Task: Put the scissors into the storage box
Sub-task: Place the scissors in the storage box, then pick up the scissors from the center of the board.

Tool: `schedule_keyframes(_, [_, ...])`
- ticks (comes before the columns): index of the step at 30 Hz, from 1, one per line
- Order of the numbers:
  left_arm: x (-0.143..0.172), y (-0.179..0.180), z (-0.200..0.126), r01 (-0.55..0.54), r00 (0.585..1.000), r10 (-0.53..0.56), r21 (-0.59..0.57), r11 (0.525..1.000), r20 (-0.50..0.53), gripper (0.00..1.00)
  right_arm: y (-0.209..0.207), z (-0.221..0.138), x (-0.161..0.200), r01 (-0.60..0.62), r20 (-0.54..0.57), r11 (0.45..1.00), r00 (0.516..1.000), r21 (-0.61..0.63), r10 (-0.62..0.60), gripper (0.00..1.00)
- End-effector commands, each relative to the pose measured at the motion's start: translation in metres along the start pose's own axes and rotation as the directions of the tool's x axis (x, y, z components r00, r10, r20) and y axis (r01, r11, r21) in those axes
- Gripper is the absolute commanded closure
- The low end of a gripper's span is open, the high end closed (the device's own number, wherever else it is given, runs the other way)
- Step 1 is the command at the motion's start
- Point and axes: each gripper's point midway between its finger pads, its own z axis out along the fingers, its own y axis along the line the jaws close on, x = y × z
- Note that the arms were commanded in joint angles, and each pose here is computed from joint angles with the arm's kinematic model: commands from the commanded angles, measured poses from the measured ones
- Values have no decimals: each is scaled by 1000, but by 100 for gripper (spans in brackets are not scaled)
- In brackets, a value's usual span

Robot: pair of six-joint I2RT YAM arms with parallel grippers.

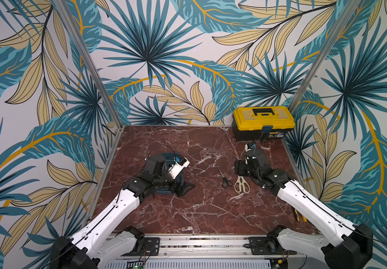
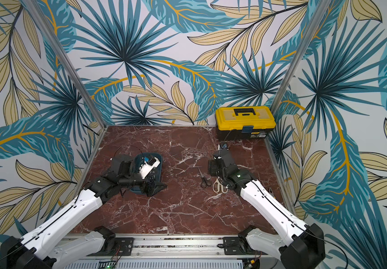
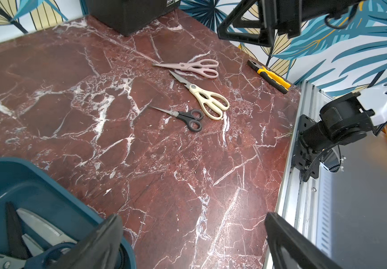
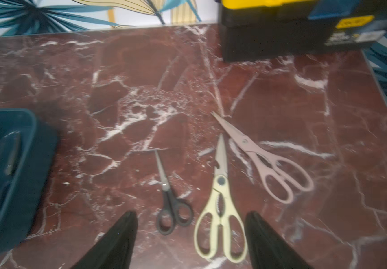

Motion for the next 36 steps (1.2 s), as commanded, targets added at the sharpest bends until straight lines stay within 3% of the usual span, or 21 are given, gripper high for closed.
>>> schedule_keyframes(1, [-13, -3, -5, -46, 998, 46, -4, 999, 40, 0, -22, 10, 45, -9, -182, 1000, 983, 25, 14, 23])
schedule_keyframes(5, [-29, -11, -8, -87, 995, 86, 38, 995, 46, 0, -30, 19, 63, -118, -275, 993, 954, 6, 115, 25])
schedule_keyframes(9, [-18, -1, -6, -155, 988, 155, -1, 988, -24, 0, -35, 25, 68, -111, -300, 993, 947, 28, 114, 27])
schedule_keyframes(20, [-11, 0, -4, -160, 985, 160, 10, 987, -70, 0, -55, 39, 100, -140, -394, 988, 906, 69, 156, 29])
schedule_keyframes(23, [1, 10, -6, -180, 980, 174, -52, 982, -101, 0, -56, 44, 109, -142, -425, 987, 890, 77, 162, 31])
schedule_keyframes(36, [-1, 16, -10, -195, 978, 185, -104, 975, -97, 0, -51, 68, 133, -96, -519, 991, 845, 91, 129, 43])
